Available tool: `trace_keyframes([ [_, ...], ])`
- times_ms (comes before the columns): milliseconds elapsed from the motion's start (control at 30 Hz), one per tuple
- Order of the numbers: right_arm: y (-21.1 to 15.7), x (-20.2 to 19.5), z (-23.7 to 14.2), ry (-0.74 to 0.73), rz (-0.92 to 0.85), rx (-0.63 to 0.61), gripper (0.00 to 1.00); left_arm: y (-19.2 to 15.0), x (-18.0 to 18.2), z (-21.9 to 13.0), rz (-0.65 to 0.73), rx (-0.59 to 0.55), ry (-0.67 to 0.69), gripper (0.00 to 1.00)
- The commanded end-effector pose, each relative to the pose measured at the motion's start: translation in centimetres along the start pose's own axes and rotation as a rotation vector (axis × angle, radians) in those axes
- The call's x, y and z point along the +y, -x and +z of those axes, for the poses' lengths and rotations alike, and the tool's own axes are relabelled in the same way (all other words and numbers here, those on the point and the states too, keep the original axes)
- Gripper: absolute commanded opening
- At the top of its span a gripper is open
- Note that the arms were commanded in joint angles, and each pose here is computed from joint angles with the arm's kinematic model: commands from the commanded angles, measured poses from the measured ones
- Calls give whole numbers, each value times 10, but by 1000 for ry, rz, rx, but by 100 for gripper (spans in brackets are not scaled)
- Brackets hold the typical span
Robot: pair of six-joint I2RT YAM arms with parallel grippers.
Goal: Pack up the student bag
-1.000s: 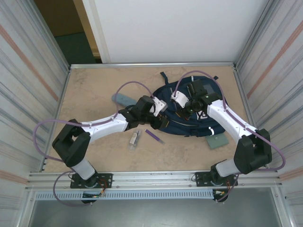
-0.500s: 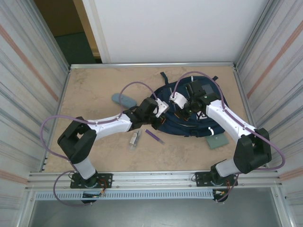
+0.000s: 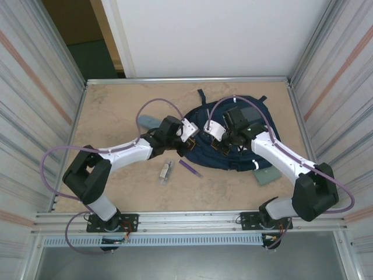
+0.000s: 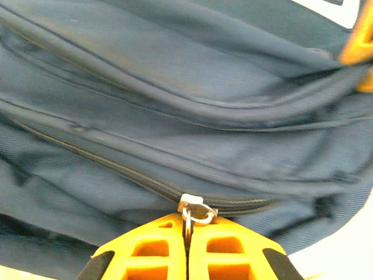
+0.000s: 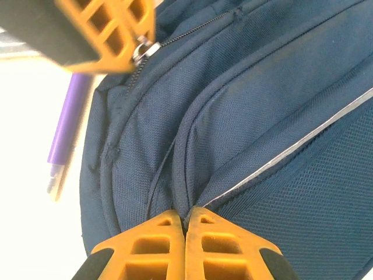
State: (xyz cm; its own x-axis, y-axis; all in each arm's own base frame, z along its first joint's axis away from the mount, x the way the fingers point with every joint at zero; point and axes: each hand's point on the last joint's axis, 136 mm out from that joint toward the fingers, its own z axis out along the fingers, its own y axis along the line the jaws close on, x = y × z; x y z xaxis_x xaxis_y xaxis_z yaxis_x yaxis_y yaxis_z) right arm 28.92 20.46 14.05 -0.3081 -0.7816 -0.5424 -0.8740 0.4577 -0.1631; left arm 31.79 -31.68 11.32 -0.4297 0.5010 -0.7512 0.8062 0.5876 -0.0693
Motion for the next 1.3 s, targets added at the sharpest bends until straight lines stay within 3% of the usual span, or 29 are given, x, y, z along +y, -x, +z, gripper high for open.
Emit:
trace_keyframes([
  [0, -31, 11, -4, -21, -101, 138, 0, 16, 41, -10, 18, -60, 136, 0],
  [200, -45, 12, -1, -49, -106, 189, 0, 19, 59, -17, 93, -60, 184, 0],
  [367, -35, 11, -3, -88, -117, 125, 0, 2, 102, -17, -17, -17, 308, 0],
  [533, -21, -5, -4, -185, -76, 41, 2, 5, 82, -10, -16, -43, 201, 0],
  [667, 6, -12, -13, -230, 122, -104, 41, 25, 39, -11, -75, -139, 39, 0],
  [833, -8, -41, -49, -530, 330, -172, 63, 41, -4, -9, -176, -166, -99, 0],
  [867, -12, -45, -61, -559, 433, -188, 75, 45, -11, -8, -195, -161, -119, 0],
  [900, -17, -46, -70, -565, 531, -202, 99, 48, -16, -7, -213, -152, -138, 0],
  [967, -32, -37, -84, -507, 843, -214, 99, 57, -24, -5, -250, -139, -178, 0],
  [1033, -40, -13, -86, -348, 1088, -206, 99, 66, -29, -3, -275, -134, -212, 0],
  [1133, -33, 29, -75, -85, 1172, -184, 98, 74, -36, -2, -308, -123, -258, 0],
  [1267, -37, 50, -77, -43, 1277, -97, 84, 75, -50, -3, -310, -106, -296, 0],
])
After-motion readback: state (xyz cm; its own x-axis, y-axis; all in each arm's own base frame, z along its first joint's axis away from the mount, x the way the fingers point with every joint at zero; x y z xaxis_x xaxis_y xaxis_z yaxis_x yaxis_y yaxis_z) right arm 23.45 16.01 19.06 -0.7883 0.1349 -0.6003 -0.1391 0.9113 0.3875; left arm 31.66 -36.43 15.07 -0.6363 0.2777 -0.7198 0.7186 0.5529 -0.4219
